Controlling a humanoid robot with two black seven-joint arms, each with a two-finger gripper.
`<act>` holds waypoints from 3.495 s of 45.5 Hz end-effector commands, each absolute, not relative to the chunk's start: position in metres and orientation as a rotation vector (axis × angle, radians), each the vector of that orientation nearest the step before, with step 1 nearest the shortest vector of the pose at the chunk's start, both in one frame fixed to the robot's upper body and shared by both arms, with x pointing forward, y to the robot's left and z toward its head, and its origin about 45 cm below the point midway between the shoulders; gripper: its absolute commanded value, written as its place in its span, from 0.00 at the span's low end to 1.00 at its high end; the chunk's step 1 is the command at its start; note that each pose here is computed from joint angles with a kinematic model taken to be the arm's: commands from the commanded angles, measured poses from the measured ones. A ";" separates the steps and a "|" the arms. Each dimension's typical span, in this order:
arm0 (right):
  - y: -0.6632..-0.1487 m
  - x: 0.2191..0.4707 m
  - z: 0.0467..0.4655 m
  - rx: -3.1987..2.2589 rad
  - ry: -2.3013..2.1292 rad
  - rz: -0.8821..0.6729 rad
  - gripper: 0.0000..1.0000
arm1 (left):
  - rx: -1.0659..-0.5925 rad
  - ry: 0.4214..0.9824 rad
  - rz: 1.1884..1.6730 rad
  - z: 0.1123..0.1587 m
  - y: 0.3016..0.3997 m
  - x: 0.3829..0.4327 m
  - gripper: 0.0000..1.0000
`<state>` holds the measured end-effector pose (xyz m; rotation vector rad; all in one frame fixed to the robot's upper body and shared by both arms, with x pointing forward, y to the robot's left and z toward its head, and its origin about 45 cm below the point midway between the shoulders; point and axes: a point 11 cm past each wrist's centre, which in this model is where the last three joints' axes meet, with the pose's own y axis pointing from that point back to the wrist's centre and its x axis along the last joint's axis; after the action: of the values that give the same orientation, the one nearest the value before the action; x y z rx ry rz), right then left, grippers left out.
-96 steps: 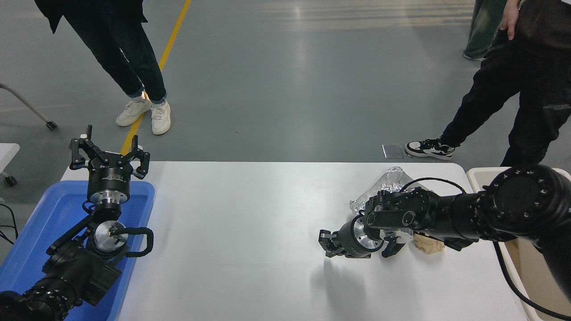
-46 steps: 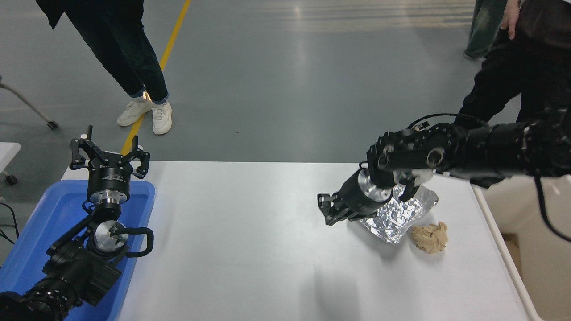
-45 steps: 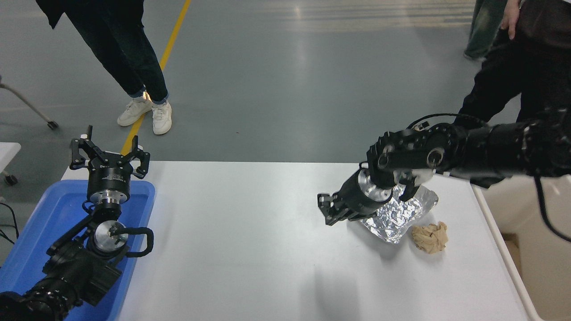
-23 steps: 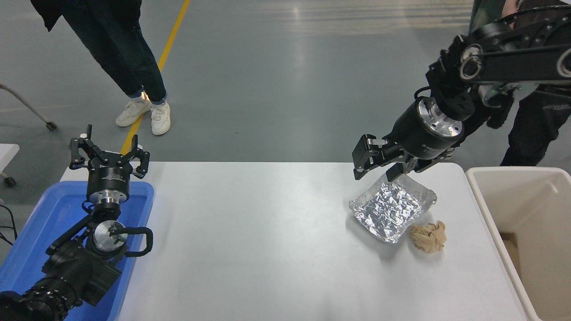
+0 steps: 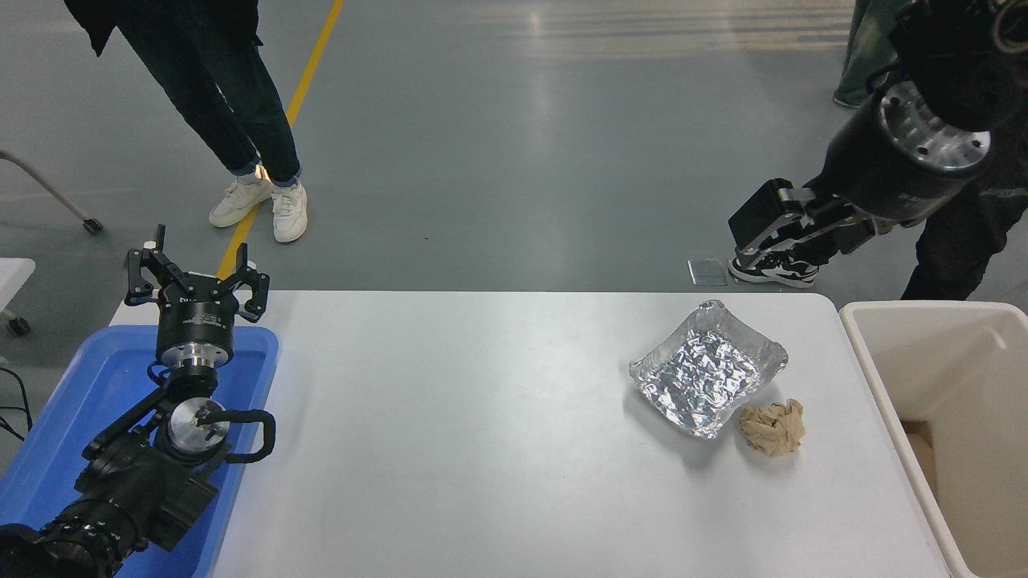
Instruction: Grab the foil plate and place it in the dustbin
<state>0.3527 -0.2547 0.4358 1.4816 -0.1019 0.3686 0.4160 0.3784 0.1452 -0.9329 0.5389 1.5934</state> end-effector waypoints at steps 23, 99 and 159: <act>-0.326 0.409 0.341 1.376 -0.328 0.340 1.00 | -0.932 0.540 1.593 0.1452 0.3783 0.4161 0.99; -0.312 0.391 0.079 1.447 -0.731 -0.084 0.79 | -0.930 0.539 1.592 0.1452 0.3782 0.4161 0.99; -0.305 0.420 0.253 1.544 -0.659 0.043 0.00 | -0.930 0.539 1.592 0.1452 0.3782 0.4161 0.99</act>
<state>0.4201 -0.3003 0.1691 1.5080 -0.6802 0.0061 0.4161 0.3782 0.1452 -0.9303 0.5392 1.5921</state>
